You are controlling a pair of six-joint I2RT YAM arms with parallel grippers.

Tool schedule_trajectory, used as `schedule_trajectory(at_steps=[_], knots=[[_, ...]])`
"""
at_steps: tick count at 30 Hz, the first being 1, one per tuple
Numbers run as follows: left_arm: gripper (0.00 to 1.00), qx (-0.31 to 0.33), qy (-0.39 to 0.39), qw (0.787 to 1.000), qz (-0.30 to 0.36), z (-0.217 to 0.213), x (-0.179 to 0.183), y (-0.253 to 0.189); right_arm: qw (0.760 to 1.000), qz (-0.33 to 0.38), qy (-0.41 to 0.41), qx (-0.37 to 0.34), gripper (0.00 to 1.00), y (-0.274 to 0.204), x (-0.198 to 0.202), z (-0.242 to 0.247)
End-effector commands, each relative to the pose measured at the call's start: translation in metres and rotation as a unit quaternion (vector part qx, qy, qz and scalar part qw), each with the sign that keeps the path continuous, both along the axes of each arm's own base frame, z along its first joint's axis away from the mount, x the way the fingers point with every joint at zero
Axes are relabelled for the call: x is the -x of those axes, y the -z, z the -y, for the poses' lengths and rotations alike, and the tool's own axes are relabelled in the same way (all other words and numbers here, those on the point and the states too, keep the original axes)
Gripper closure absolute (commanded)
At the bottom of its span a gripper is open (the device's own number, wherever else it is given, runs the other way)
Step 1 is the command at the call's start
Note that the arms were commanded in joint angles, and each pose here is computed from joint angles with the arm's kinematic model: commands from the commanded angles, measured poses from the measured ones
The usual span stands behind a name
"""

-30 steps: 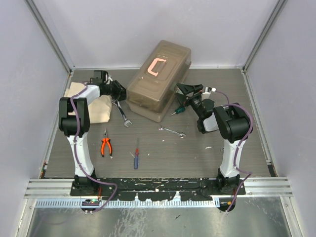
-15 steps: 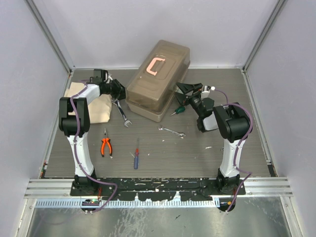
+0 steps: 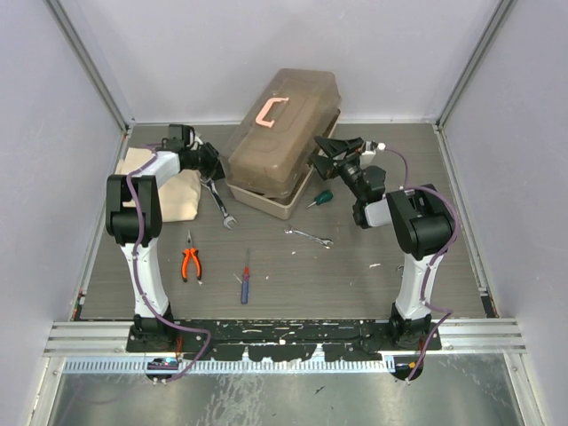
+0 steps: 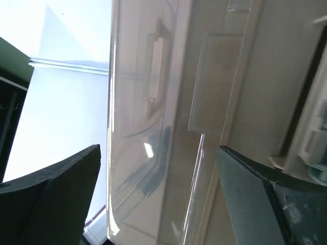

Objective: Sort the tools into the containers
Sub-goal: Open the storage box at the center of the board.

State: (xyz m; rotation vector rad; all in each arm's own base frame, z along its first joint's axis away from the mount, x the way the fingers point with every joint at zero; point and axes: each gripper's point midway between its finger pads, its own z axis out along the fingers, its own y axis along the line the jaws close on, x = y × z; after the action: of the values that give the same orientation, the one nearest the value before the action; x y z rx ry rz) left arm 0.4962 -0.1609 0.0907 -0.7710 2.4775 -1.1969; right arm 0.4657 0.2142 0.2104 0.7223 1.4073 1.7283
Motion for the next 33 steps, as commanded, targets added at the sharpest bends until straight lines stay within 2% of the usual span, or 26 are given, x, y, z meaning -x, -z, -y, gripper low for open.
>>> schedule_trajectory(at_steps=[1,4,8,16,23,33], knots=[[0.71,0.022,0.04,0.999,0.022,0.02,0.003,-0.022,0.994,0.101,-0.031,-0.011,0.01,-0.084,0.016,-0.016],[0.69,0.017,0.04,0.999,0.022,0.018,0.003,-0.023,0.994,0.108,-0.035,-0.003,0.01,-0.094,0.014,-0.018],[0.6,0.004,0.037,0.999,0.024,0.012,0.003,-0.025,0.993,0.113,-0.046,0.0,0.01,-0.102,0.011,-0.026],[0.52,-0.004,0.02,1.0,0.017,-0.001,0.002,-0.023,0.991,0.121,-0.062,0.018,0.01,-0.117,0.002,-0.043],[0.42,-0.027,-0.032,0.999,0.026,-0.043,-0.001,-0.037,0.99,0.12,-0.063,0.041,0.01,-0.125,-0.003,-0.047],[0.31,-0.122,-0.121,0.982,0.078,-0.125,0.006,-0.089,0.987,0.13,-0.068,0.066,0.01,-0.147,-0.015,-0.054]])
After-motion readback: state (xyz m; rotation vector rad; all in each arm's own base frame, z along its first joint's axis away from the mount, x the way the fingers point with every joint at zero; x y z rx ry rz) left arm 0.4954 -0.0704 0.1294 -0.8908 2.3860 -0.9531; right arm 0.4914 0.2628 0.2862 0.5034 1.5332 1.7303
